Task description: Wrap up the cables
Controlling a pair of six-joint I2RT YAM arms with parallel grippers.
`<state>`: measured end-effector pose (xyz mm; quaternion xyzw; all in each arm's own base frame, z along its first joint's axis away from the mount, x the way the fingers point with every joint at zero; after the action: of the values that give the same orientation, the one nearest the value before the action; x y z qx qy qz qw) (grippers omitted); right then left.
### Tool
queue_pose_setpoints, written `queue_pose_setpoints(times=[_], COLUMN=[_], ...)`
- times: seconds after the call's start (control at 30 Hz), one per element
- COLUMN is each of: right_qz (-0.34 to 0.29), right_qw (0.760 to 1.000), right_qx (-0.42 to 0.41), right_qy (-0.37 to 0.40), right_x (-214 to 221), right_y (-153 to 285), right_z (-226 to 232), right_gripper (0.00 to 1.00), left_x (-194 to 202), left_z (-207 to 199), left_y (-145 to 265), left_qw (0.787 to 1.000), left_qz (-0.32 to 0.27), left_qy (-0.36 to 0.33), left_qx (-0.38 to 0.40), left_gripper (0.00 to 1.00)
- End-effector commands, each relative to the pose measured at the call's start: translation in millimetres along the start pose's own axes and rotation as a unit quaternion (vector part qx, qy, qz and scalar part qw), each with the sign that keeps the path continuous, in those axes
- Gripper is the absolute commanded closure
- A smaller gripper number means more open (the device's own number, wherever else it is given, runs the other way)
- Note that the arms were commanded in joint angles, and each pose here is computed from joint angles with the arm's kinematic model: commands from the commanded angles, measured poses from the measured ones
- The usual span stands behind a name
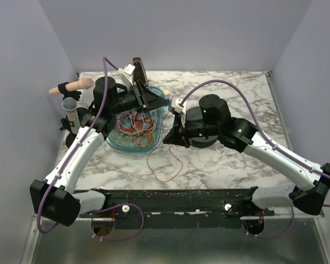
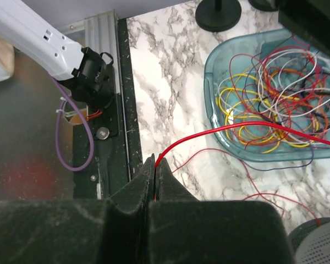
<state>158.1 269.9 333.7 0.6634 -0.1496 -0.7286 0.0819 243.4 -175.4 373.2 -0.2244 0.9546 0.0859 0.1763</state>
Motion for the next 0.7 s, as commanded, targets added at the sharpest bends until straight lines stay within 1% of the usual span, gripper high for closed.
queue_pose_setpoints(times=[0.0, 0.07, 0.1, 0.17, 0.27, 0.33, 0.43, 0.53, 0.67], right_qz=[0.027, 0.061, 0.076, 0.111, 0.111, 0.108, 0.140, 0.164, 0.166], right_qw=[0.997, 0.992, 0.989, 0.980, 0.971, 0.965, 0.956, 0.948, 0.944], right_qx=[-0.019, -0.037, -0.038, -0.022, 0.009, 0.027, 0.034, 0.029, 0.027], right_qy=[0.069, 0.102, 0.123, 0.163, 0.212, 0.236, 0.254, 0.270, 0.285], right_x=[-9, -4, -2, 6, 11, 10, 7, 4, -3], right_y=[18, 29, 33, 42, 54, 58, 58, 54, 48], right_z=[6, 10, 10, 13, 12, 9, 2, -3, -5], right_gripper=[0.99, 0.99, 0.99, 0.99, 0.99, 0.99, 0.99, 0.99, 0.99], left_x=[1, 3, 4, 5, 5, 6, 9, 13, 15], left_z=[-7, -6, -6, -6, -10, -14, -20, -14, -2], left_y=[9, 10, 11, 13, 12, 13, 15, 12, 7], left_qw=[1.000, 0.999, 0.999, 0.999, 0.999, 0.998, 0.996, 0.997, 0.998], left_qz=[0.010, 0.024, 0.031, 0.036, 0.037, 0.039, 0.040, 0.047, 0.052], left_qy=[-0.017, -0.020, -0.026, -0.031, -0.033, -0.034, -0.043, -0.040, -0.019], left_qx=[0.011, -0.003, -0.006, -0.005, 0.009, 0.036, 0.066, 0.056, 0.031], left_gripper=[0.54, 0.48, 0.47, 0.44, 0.39, 0.36, 0.32, 0.31, 0.30])
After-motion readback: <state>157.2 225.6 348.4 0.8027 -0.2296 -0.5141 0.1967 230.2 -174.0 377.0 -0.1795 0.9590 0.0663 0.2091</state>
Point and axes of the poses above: each gripper's point midway between its finger pads, its own y axis back along the fingers, its own z axis along the line the jaws close on, x = y × z, the point moved 9 cm from there along y, back along the fingers, and after that the axes turned 5 degrees about y, right-handed, at the moved point
